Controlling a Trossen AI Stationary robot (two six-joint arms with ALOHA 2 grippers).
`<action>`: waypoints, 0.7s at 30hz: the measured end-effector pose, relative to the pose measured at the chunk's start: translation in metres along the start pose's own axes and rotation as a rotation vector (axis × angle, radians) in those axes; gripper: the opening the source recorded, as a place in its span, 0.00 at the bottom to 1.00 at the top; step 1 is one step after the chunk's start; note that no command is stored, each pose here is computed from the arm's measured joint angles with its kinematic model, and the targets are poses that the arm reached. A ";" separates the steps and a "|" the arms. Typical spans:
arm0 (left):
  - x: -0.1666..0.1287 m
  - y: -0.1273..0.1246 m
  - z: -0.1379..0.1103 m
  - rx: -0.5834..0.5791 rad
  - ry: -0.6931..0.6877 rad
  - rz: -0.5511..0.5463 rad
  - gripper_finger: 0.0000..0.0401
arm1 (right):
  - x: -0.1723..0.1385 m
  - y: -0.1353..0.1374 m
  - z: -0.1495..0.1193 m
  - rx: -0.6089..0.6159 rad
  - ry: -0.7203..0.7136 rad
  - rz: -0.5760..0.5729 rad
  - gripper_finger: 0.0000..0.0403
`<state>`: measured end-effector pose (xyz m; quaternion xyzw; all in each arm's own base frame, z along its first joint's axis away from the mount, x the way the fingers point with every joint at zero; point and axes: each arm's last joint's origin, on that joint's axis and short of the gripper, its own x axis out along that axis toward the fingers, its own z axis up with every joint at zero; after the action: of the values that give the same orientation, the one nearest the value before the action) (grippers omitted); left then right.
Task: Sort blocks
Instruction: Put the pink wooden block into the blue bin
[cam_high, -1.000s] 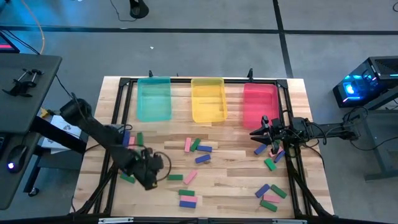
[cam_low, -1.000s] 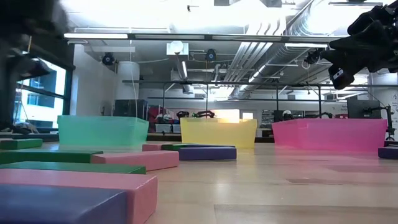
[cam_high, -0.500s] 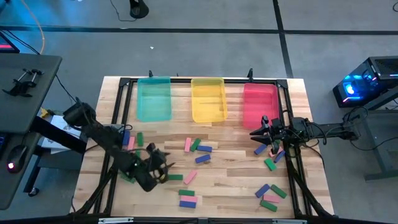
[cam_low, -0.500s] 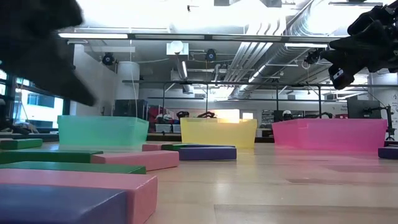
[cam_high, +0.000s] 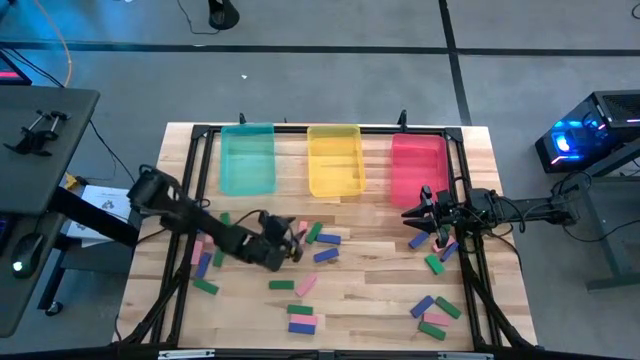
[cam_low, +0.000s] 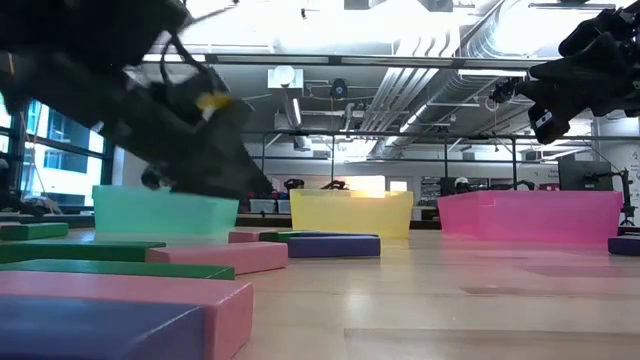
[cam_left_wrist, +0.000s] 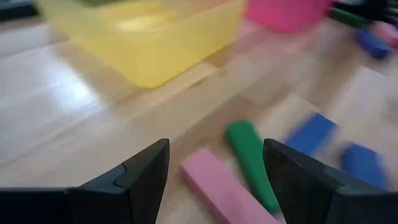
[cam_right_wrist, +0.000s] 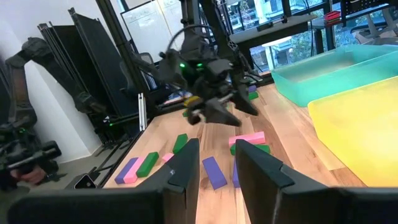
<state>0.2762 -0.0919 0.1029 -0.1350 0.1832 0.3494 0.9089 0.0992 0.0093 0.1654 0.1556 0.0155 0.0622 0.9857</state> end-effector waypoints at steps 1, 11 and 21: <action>0.005 0.002 0.000 -0.020 0.011 0.009 0.62 | 0.000 0.000 0.000 0.000 0.000 0.000 0.22; 0.026 0.008 0.003 -0.030 0.214 -0.015 0.61 | 0.000 0.000 0.000 0.000 0.000 0.000 0.22; 0.022 0.007 0.015 0.195 0.380 0.155 0.52 | 0.000 0.000 0.000 0.000 0.000 0.000 0.22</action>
<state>0.2900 -0.0684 0.1063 -0.0954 0.3937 0.3670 0.8374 0.0992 0.0092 0.1653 0.1556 0.0157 0.0620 0.9857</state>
